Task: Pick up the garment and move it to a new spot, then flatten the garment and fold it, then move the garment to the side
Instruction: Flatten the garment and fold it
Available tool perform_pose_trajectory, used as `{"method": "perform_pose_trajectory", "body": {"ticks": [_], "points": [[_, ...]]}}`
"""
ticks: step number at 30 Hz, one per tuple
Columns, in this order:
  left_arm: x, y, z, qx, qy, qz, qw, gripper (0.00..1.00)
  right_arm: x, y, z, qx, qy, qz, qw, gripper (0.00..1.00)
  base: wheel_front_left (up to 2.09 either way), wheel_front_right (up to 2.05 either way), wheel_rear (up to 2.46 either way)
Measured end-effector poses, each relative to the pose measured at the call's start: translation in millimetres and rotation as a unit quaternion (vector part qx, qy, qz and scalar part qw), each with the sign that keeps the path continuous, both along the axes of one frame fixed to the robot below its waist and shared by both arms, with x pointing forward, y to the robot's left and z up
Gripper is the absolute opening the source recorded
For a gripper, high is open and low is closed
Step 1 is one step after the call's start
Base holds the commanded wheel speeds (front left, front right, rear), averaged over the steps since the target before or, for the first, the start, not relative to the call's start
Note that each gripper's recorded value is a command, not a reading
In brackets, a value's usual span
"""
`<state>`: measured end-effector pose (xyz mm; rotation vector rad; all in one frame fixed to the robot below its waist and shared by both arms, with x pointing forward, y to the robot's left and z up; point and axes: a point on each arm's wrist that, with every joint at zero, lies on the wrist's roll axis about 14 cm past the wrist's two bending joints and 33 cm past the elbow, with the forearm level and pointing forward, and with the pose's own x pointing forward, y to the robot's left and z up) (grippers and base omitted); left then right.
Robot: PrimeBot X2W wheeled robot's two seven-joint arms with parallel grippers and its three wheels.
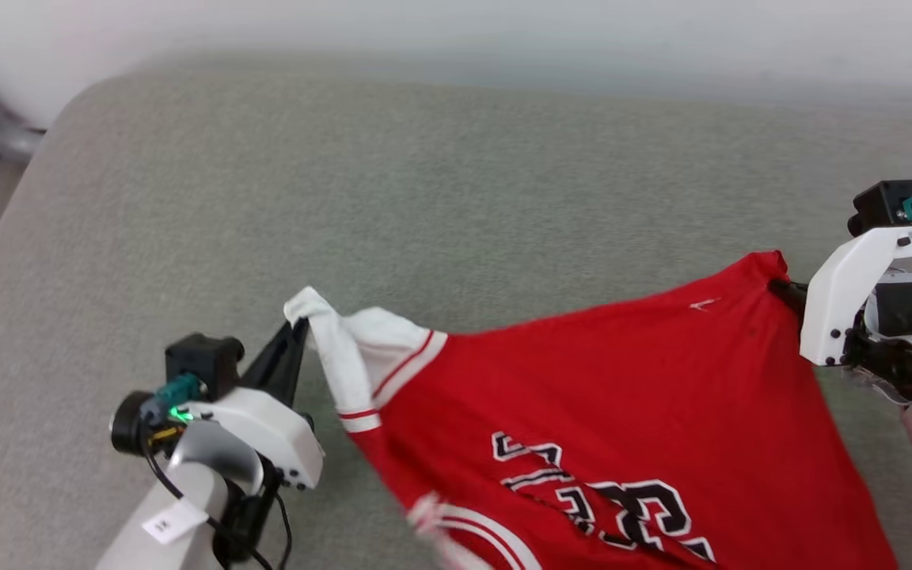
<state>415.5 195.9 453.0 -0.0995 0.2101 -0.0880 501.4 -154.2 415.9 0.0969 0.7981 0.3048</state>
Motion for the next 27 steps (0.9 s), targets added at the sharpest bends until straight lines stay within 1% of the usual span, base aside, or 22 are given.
{"method": "perform_pose_trajectory", "body": {"ticks": [5,8,13,16,19,22,27], "points": [[30,-7,39,0.015,-0.047,-0.026,0.998,0.0,-6,-26,21,-0.002,-0.043,-0.042,0.998,0.0,0.0,0.0,0.0],[51,-12,63,0.024,-0.071,-0.04,0.996,0.0,-5,-36,40,-0.003,-0.076,-0.06,0.995,0.0,0.0,0.0,0.0],[88,-12,102,0.029,-0.097,-0.038,0.994,0.0,7,-54,81,-0.008,-0.141,-0.088,0.986,0.0,0.0,0.0,0.0],[110,-9,128,0.04,-0.117,-0.034,0.992,0.0,21,-62,113,-0.016,-0.189,-0.096,0.977,0.0,0.0,0.0,0.0],[134,-3,160,0.049,-0.148,-0.023,0.987,0.0,43,-65,148,-0.021,-0.243,-0.102,0.964,0.0,0.0,0.0,0.0],[156,1,192,0.06,-0.181,-0.012,0.982,0.0,65,-70,189,-0.031,-0.303,-0.108,0.946,0.0,0.0,0.0,0.0],[186,11,246,0.087,-0.244,0.007,0.966,0.0,96,-70,264,-0.039,-0.407,-0.11,0.906,0.0,0.0,0.0,0.0]]}}
